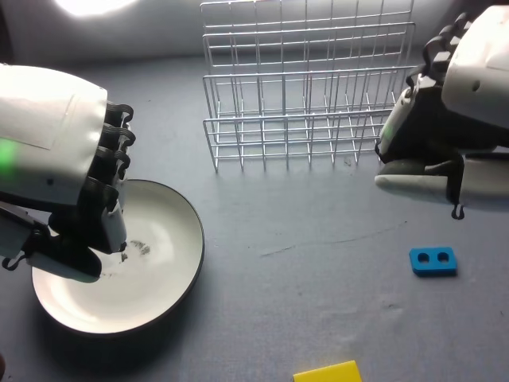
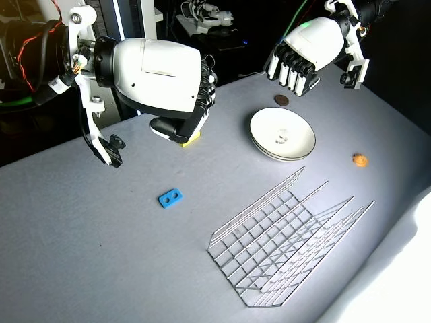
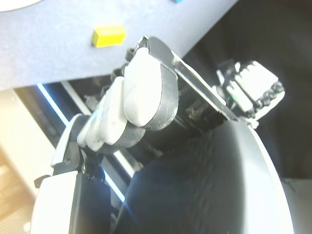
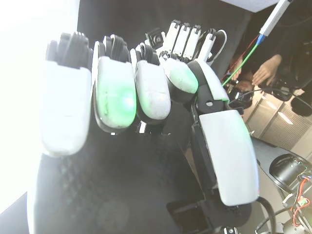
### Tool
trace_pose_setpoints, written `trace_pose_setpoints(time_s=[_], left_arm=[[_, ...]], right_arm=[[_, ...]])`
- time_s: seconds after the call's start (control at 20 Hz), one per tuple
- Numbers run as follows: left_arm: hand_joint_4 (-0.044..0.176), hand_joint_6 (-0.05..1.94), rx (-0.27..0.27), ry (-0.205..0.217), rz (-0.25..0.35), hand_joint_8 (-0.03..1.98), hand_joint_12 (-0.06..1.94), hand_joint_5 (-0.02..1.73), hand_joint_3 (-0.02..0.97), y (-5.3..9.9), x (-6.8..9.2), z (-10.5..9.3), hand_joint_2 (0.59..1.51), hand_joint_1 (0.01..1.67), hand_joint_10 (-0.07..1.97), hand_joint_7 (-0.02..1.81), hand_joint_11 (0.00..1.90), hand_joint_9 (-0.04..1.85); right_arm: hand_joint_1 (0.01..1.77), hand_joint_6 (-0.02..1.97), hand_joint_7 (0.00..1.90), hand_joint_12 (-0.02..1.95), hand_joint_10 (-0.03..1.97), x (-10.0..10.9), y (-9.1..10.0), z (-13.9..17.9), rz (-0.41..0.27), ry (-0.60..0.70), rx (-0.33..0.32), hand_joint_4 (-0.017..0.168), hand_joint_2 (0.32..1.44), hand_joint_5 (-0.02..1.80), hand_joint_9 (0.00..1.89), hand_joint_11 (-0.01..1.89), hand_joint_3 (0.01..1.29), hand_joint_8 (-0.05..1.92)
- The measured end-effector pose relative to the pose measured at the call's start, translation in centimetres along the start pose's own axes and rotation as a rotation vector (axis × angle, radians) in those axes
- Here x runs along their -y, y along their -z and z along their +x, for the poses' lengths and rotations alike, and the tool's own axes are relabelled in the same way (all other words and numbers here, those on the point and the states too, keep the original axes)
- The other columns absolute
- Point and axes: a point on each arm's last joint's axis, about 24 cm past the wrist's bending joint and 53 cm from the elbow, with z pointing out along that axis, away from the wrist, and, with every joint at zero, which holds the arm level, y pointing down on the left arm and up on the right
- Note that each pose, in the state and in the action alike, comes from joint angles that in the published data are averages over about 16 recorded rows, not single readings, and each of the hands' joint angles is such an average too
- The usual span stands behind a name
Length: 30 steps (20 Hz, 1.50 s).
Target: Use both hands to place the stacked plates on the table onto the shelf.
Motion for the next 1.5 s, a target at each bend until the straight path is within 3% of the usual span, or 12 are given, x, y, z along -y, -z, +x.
trace_pose_setpoints(time_s=[0.35, 0.45, 0.6, 0.7, 0.85, 1.15, 1.5], left_arm=[[0.032, 0.58, -0.026, -0.002, -0.004, 0.59, 0.61, 0.41, 0.038, 0.0, -0.2, 0.9, 1.147, 0.16, 0.59, 0.46, 0.54, 0.52], [0.024, 0.46, -0.041, -0.006, -0.007, 0.48, 0.49, 0.33, 0.038, 0.0, -0.3, 1.5, 1.133, 0.13, 0.47, 0.37, 0.44, 0.42], [-0.004, 0.12, -0.072, -0.013, -0.013, 0.13, 0.14, 0.1, 0.037, 0.2, -0.6, 2.6, 1.091, 0.03, 0.13, 0.11, 0.16, 0.14], [-0.001, 0.0, -0.093, -0.015, -0.02, 0.01, 0.01, 0.02, 0.026, 0.5, -0.9, 3.5, 1.091, 0.02, 0.01, 0.02, 0.05, 0.03], [0.0, -0.01, -0.128, -0.014, -0.039, -0.01, -0.01, 0.01, 0.028, 1.1, -1.6, 4.9, 1.093, 0.02, 0.01, 0.01, 0.01, 0.01], [0.002, -0.02, -0.195, 0.002, -0.095, -0.01, -0.02, 0.02, 0.028, 2.9, -3.7, 7.9, 1.097, 0.02, 0.0, 0.02, 0.01, 0.02], [0.004, 0.0, -0.25, 0.052, -0.182, -0.01, -0.02, 0.02, 0.029, 5.3, -7.0, 10.8, 1.102, 0.02, 0.0, 0.02, 0.02, 0.02]], right_arm=[[0.44, 0.64, 0.59, 0.67, 0.65, 0.0, 0.1, 0.2, -0.002, 0.026, -0.004, 0.027, 1.15, 0.45, 0.63, 0.69, 0.03, 0.63], [0.48, 0.53, 0.49, 0.55, 0.53, -0.1, 0.1, 0.3, -0.011, 0.038, -0.003, 0.02, 1.12, 0.37, 0.52, 0.57, 0.03, 0.51], [0.56, 0.19, 0.21, 0.22, 0.19, -0.4, 0.2, 0.4, -0.023, 0.053, -0.006, -0.002, 1.05, 0.14, 0.23, 0.26, 0.03, 0.18], [0.66, 0.06, 0.08, 0.1, 0.05, -0.5, 0.2, 0.6, -0.032, 0.063, -0.014, 0.0, 1.04, 0.05, 0.09, 0.12, 0.02, 0.04], [0.83, 0.02, 0.01, 0.11, 0.01, -0.6, 0.3, 1.0, -0.045, 0.077, -0.03, 0.002, 1.01, 0.01, 0.02, 0.02, 0.02, 0.01], [1.14, 0.02, 0.01, 0.17, 0.0, -0.6, 0.3, 1.9, -0.057, 0.086, -0.072, 0.001, 0.94, 0.01, 0.02, 0.02, 0.02, 0.01], [1.22, 0.02, 0.01, 0.24, 0.0, 0.1, 0.3, 3.1, -0.036, 0.097, -0.12, 0.0, 0.95, 0.01, 0.01, 0.02, 0.02, 0.01]])
